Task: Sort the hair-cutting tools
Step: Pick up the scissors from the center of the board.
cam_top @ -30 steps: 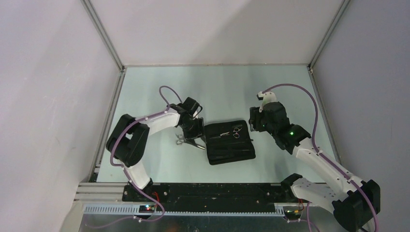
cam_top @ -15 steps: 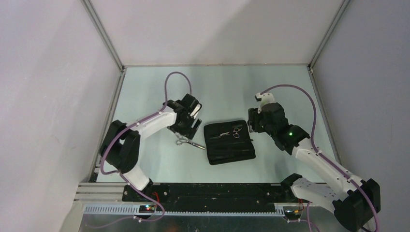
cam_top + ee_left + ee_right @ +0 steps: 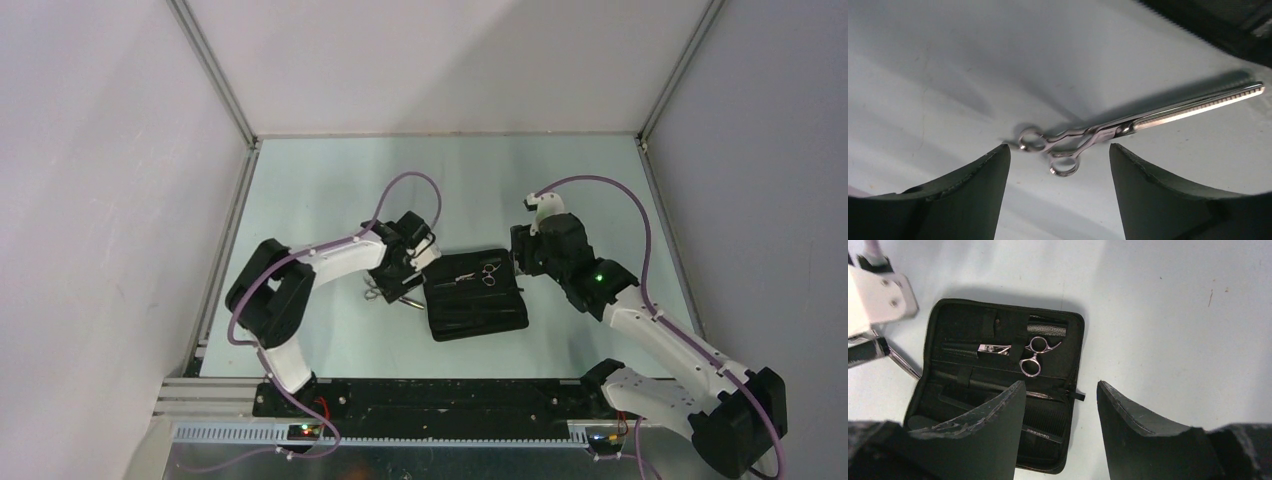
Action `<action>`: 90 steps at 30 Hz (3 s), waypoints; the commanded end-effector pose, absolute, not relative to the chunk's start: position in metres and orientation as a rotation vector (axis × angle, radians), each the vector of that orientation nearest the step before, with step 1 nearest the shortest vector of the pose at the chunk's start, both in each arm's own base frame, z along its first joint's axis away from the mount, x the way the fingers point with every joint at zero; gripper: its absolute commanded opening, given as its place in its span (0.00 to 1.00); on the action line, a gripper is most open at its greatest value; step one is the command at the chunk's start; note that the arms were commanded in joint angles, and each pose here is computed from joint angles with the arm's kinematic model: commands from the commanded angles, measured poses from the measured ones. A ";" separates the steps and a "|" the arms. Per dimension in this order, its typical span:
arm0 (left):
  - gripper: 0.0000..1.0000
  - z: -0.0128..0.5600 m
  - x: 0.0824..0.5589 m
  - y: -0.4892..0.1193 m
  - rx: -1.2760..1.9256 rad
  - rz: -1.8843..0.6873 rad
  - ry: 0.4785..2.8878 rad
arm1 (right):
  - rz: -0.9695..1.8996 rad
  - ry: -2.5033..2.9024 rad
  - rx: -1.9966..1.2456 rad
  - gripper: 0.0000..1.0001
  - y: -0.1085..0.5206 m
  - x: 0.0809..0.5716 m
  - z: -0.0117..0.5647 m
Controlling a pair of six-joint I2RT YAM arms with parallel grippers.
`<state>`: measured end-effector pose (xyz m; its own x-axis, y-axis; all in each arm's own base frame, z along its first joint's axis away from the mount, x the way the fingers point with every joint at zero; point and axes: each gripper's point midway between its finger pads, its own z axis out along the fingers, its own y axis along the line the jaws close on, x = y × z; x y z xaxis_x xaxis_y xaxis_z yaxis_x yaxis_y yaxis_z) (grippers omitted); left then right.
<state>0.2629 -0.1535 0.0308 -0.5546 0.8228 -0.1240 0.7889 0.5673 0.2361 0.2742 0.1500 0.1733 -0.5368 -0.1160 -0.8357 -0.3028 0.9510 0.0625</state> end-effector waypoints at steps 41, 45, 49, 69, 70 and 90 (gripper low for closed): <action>0.00 0.035 0.307 -0.195 0.679 -0.309 2.729 | 0.249 2.131 -0.369 0.59 0.165 0.272 0.169; 0.00 0.053 0.305 -0.197 0.618 -0.352 2.682 | 0.342 2.129 -0.378 0.59 0.178 0.268 0.171; 0.00 0.075 0.307 -0.204 0.569 -0.420 2.602 | 0.491 2.109 -0.338 0.59 0.199 0.266 0.180; 0.00 0.158 0.280 -0.271 0.659 -0.555 2.337 | 1.002 1.966 -0.057 0.58 0.282 0.291 0.220; 0.00 0.162 0.277 -0.276 0.673 -0.566 2.319 | 1.006 1.964 -0.050 0.58 0.282 0.293 0.220; 0.00 0.207 0.253 -0.310 0.752 -0.669 2.148 | 1.123 2.011 -0.028 0.11 0.300 0.300 0.202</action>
